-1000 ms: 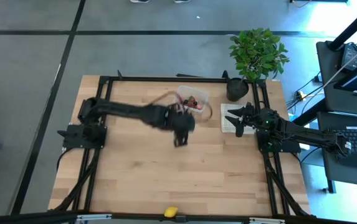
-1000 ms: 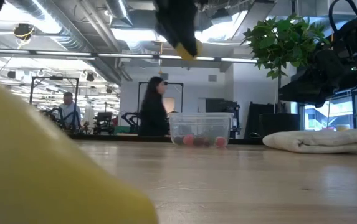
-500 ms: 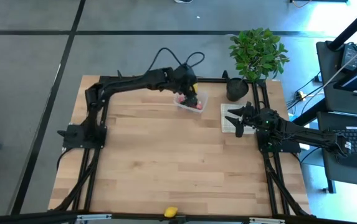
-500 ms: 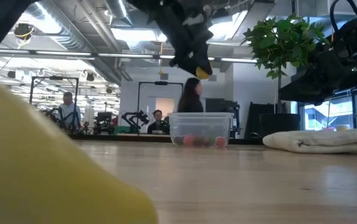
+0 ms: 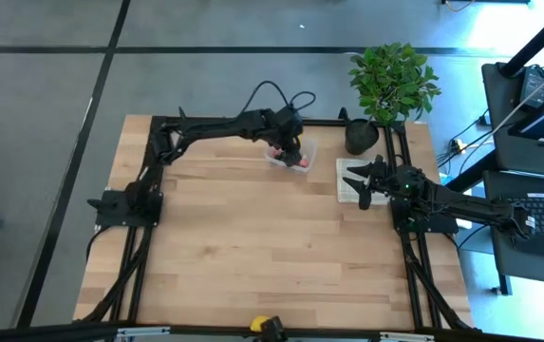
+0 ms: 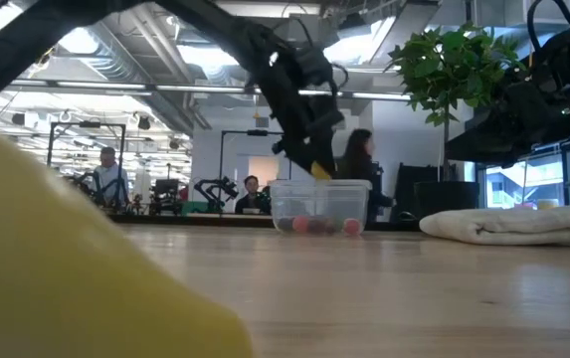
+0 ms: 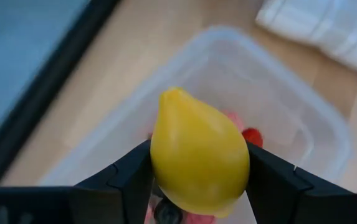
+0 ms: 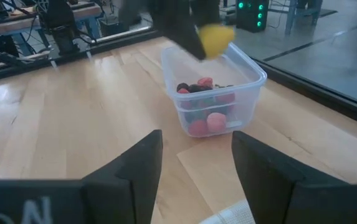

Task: Pick and placing Produce into tupperware
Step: Put the left lemon into the transparent container

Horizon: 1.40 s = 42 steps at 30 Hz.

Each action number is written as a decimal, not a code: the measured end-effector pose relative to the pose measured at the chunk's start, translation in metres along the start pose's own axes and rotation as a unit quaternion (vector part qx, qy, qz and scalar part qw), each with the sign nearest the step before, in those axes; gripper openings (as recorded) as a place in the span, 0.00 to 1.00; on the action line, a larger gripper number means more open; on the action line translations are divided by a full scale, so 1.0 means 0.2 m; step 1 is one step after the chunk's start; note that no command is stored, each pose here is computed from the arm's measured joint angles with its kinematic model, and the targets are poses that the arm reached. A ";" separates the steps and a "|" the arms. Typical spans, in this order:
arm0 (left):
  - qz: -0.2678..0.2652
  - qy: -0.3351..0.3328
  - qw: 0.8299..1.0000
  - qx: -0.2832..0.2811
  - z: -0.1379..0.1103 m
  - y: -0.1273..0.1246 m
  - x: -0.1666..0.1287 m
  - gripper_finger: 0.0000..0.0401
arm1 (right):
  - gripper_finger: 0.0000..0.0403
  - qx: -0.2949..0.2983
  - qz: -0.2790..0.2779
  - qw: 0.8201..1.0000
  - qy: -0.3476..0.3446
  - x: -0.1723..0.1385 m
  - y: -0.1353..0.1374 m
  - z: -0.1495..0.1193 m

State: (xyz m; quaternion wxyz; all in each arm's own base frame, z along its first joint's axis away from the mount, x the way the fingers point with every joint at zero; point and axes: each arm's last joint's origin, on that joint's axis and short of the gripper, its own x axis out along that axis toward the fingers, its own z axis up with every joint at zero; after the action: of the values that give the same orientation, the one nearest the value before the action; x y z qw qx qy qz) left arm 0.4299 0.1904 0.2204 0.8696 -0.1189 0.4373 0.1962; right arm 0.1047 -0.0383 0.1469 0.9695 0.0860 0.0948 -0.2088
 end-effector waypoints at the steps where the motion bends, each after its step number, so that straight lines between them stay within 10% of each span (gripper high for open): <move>1: -0.004 0.008 1.000 0.000 -0.01 0.00 0.03 0.51 | 0.48 0.000 0.000 1.000 0.000 0.00 0.00 0.00; 42: -0.021 0.058 0.998 -0.012 -0.10 -0.04 0.18 0.54 | 0.48 0.000 0.000 1.000 0.000 0.00 0.00 0.00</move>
State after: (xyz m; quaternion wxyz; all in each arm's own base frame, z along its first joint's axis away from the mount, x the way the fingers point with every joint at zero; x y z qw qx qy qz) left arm 0.4394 0.1838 0.1800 0.8453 -0.1502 0.4817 0.1757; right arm 0.1047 -0.0383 0.1468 0.9695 0.0862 0.0950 -0.2089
